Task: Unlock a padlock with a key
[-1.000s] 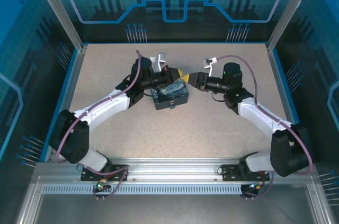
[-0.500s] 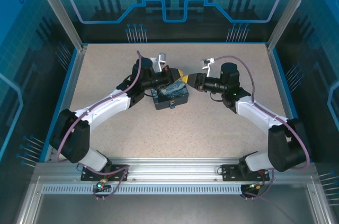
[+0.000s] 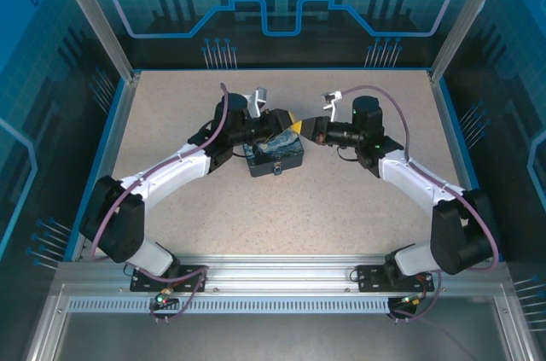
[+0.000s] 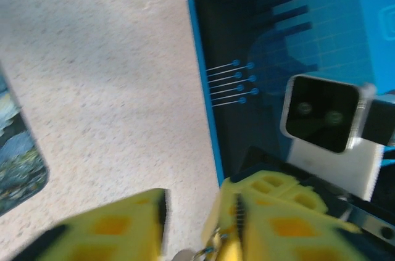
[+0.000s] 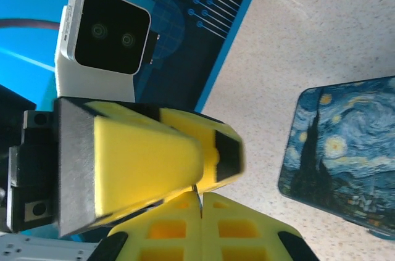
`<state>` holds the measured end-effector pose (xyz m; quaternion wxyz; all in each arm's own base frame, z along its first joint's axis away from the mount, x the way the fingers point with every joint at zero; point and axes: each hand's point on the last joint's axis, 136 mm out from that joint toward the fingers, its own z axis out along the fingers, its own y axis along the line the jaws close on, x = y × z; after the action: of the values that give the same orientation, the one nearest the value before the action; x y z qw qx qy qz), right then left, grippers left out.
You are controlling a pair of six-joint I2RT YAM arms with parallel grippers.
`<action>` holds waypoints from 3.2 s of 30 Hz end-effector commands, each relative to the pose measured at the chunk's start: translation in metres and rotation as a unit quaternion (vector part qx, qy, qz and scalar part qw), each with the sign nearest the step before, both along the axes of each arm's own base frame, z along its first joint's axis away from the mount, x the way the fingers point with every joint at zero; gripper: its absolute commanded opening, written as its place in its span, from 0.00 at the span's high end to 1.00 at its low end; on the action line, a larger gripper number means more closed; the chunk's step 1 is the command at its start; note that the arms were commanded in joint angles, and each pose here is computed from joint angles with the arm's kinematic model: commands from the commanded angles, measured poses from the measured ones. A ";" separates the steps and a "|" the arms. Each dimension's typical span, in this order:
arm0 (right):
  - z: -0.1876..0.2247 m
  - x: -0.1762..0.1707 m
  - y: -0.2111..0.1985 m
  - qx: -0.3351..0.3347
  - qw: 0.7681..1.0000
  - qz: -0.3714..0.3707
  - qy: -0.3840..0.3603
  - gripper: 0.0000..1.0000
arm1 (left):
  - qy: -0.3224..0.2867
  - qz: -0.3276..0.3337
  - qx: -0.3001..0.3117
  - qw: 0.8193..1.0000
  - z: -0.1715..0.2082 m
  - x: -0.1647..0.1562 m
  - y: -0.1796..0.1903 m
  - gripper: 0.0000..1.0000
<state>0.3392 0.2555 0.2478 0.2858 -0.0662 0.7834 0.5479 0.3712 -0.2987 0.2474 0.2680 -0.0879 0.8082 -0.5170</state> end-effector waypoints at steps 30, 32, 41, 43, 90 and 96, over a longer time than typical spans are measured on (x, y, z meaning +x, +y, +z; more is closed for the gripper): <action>0.013 -0.005 0.012 -0.331 0.897 -0.047 -0.289 1.00 | 0.278 0.054 0.048 0.958 -0.015 -0.017 0.025 0.52; 0.013 -0.006 0.016 -0.331 0.896 -0.044 -0.291 1.00 | 0.281 0.050 0.047 0.957 -0.017 -0.016 0.021 0.52; 0.011 -0.006 0.026 -0.349 0.886 -0.037 -0.302 1.00 | 0.283 0.047 0.046 0.957 -0.021 -0.016 0.017 0.58; 0.010 -0.006 0.026 -0.356 0.883 -0.038 -0.304 1.00 | 0.280 0.048 0.047 0.958 -0.021 -0.015 0.018 0.59; 0.013 -0.008 -0.017 0.037 0.994 -0.086 0.057 0.43 | -0.145 0.038 0.017 0.989 0.023 0.018 0.024 1.00; 0.018 0.005 -0.002 0.082 0.991 -0.089 0.059 0.50 | -0.210 0.056 -0.025 0.976 0.034 0.018 0.027 1.00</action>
<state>0.3406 0.2395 0.2211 0.2718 0.0681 0.8067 0.5204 0.3858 -0.2727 0.2452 0.3829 -0.0549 0.7707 -0.5065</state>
